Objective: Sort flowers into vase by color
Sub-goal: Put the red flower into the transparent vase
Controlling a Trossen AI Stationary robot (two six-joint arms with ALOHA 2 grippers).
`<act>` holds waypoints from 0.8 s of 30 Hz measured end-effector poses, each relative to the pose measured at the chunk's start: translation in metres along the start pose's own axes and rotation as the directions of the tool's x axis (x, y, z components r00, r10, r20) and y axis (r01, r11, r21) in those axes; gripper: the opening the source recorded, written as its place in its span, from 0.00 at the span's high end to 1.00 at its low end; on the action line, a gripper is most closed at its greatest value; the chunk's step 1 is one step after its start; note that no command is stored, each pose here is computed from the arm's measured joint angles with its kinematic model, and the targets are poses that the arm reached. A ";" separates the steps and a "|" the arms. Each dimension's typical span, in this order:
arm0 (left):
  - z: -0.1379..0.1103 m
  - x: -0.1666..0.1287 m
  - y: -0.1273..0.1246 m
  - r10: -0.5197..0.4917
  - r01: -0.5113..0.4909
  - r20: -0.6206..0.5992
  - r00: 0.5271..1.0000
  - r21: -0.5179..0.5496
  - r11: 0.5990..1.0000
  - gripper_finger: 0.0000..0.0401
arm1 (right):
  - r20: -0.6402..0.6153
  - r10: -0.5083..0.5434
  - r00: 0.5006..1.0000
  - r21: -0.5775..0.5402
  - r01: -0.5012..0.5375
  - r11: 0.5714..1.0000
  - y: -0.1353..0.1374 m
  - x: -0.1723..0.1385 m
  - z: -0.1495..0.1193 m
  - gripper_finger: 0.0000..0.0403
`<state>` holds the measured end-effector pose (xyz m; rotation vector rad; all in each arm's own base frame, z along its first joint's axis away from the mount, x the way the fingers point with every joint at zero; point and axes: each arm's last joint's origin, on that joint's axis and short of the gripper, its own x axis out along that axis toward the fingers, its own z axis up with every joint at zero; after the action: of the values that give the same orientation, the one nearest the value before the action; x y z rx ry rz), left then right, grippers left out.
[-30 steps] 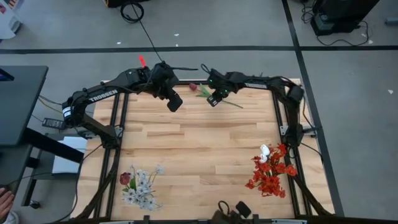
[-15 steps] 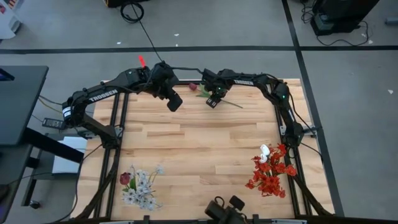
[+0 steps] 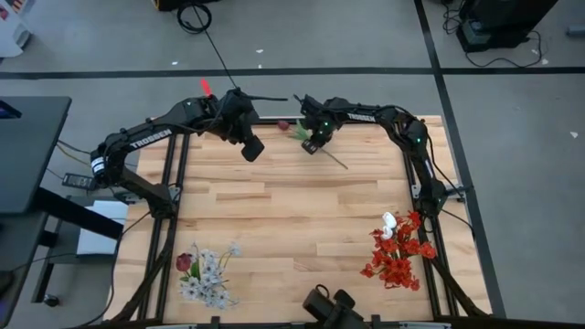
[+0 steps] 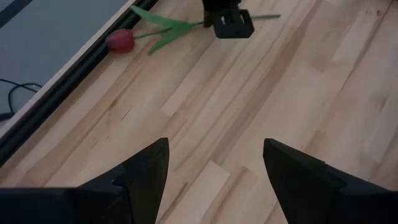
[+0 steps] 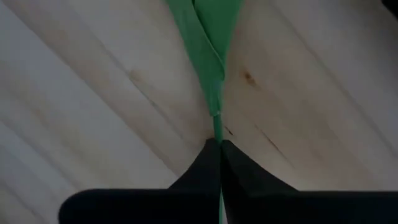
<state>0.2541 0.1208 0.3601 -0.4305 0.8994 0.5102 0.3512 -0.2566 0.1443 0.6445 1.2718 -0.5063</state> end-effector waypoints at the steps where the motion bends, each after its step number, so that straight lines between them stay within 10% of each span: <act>1: 0.000 -0.002 0.001 0.002 -0.002 0.002 1.000 0.006 1.000 0.34 | 0.026 0.025 0.999 0.014 -0.026 1.000 0.001 -0.002 0.002 0.99; 12: -0.005 -0.045 0.026 0.011 -0.020 0.131 0.991 0.073 0.997 0.41 | 0.413 0.271 0.870 0.046 -0.317 0.947 0.056 -0.090 0.017 0.99; 24: -0.009 -0.079 0.040 -0.164 0.100 0.263 0.951 0.239 0.966 0.42 | 0.800 0.412 0.437 -0.236 -0.402 0.885 0.166 -0.185 -0.006 1.00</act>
<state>0.1845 0.1291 0.4146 -0.2041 0.6381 0.3303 0.4160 -0.1334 0.3502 0.5574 0.1549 -0.3168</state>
